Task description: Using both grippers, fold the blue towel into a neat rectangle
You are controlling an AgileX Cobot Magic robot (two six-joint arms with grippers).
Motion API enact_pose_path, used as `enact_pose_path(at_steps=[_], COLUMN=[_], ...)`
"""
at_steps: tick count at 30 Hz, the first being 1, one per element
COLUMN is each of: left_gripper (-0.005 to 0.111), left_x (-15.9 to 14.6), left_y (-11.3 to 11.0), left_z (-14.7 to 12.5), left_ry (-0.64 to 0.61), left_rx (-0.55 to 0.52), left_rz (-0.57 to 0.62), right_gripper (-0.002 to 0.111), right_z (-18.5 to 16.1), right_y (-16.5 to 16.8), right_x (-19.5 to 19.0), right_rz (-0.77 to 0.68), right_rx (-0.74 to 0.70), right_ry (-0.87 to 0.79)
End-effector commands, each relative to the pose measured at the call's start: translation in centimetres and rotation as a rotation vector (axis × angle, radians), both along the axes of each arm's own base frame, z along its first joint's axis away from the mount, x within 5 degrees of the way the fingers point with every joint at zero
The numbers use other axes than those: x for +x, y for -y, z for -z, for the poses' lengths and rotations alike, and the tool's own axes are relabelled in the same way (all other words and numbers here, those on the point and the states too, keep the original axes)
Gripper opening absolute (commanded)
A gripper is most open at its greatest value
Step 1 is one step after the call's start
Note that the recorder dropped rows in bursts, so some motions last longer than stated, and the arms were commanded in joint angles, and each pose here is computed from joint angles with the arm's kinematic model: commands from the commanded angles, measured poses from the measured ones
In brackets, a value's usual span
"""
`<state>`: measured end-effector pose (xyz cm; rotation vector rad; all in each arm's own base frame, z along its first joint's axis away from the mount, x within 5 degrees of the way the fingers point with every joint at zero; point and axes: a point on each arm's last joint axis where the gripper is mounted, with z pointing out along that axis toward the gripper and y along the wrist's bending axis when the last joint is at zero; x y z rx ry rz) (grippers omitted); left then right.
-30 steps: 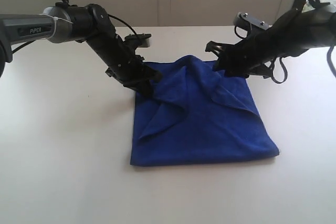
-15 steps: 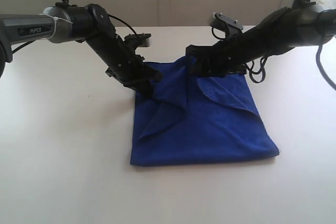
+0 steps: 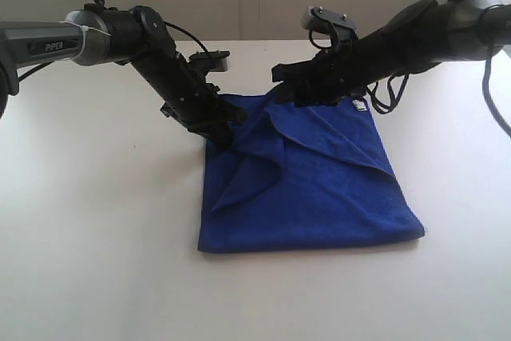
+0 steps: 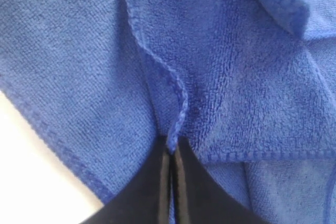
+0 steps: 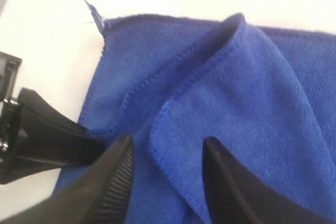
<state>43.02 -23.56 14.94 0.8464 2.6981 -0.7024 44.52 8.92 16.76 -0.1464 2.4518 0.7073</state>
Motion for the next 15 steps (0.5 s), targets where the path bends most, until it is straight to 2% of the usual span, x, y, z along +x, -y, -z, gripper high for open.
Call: enact_pose_path(at_steps=[1,5,15], left_gripper=[0.0,0.0,0.0], left_x=[-0.1,-0.1,-0.4], left_y=[0.0,0.0,-0.1], left_z=[-0.3,-0.3,0.6], left_ry=[-0.026,-0.027,-0.062], left_rx=[-0.01,-0.012,0.012], left_rz=[-0.02,-0.021,0.002], right_gripper=[0.046,0.046,0.046], right_z=[-1.6,-1.1,1.0], right_y=[-1.2,-2.5,-3.3], right_x=[0.3,0.2,0.4], right_rz=[-0.039,-0.086,-0.053], right_rx=[-0.052,-0.151,-0.126], right_ry=[0.099,0.138,0.082])
